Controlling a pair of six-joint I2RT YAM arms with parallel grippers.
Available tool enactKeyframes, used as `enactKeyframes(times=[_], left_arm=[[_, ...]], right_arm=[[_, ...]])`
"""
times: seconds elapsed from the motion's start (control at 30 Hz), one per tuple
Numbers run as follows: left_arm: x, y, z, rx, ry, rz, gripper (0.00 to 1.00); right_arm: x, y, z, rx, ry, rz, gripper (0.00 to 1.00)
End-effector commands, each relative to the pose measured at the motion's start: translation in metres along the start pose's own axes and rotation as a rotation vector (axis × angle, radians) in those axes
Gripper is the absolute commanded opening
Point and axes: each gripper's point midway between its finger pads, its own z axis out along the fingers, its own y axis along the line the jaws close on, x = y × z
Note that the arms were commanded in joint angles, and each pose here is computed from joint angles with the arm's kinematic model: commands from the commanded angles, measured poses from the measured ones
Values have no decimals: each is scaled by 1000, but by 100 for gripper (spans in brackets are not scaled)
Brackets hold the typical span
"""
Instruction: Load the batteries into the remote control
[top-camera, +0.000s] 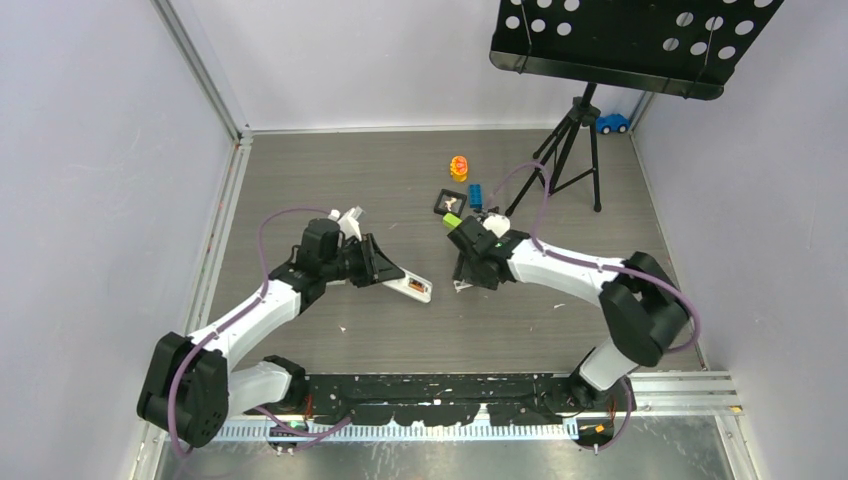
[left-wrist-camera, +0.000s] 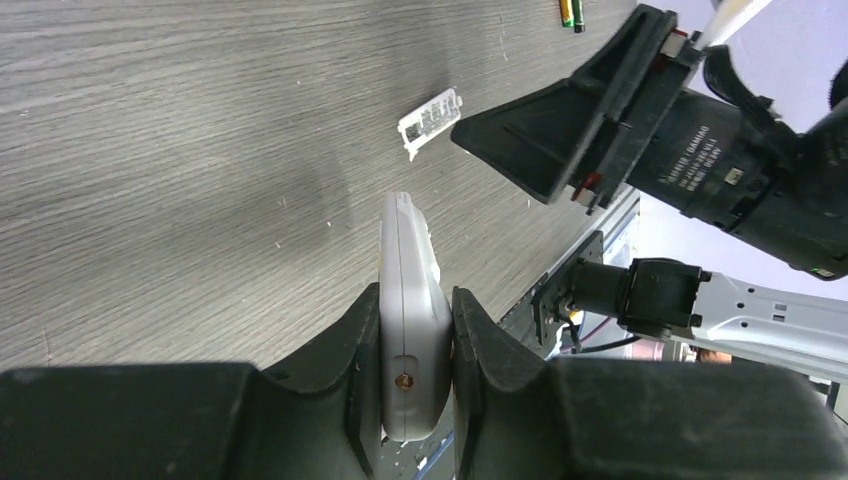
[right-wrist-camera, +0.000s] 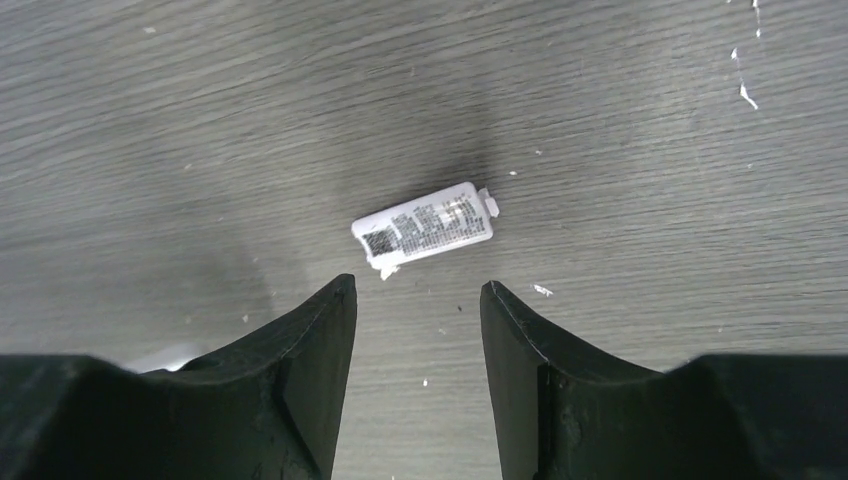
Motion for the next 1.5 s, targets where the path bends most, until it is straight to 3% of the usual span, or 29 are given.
enactKeyframes(times=[0.0, 0.37, 0.53, 0.87, 1.0, 1.27, 1.47], left_arm=[[-17, -11, 2, 66, -94, 36, 0], [-26, -2, 15, 49, -199, 34, 0], [-26, 7, 20, 34, -224, -36, 0], [3, 14, 34, 65, -90, -202, 0], [15, 16, 39, 55, -41, -215, 0], [27, 25, 44, 32, 2, -232, 1], [38, 30, 53, 12, 49, -228, 6]], right_arm=[[-20, 1, 9, 100, -101, 175, 55], [-10, -7, 24, 185, -94, 429, 62], [-8, -16, 25, 303, -90, 499, 58], [0, -14, 34, 356, -60, 572, 56], [-2, -17, 36, 397, -71, 575, 49], [0, -20, 42, 429, -79, 588, 46], [-3, -25, 41, 404, -113, 591, 29]])
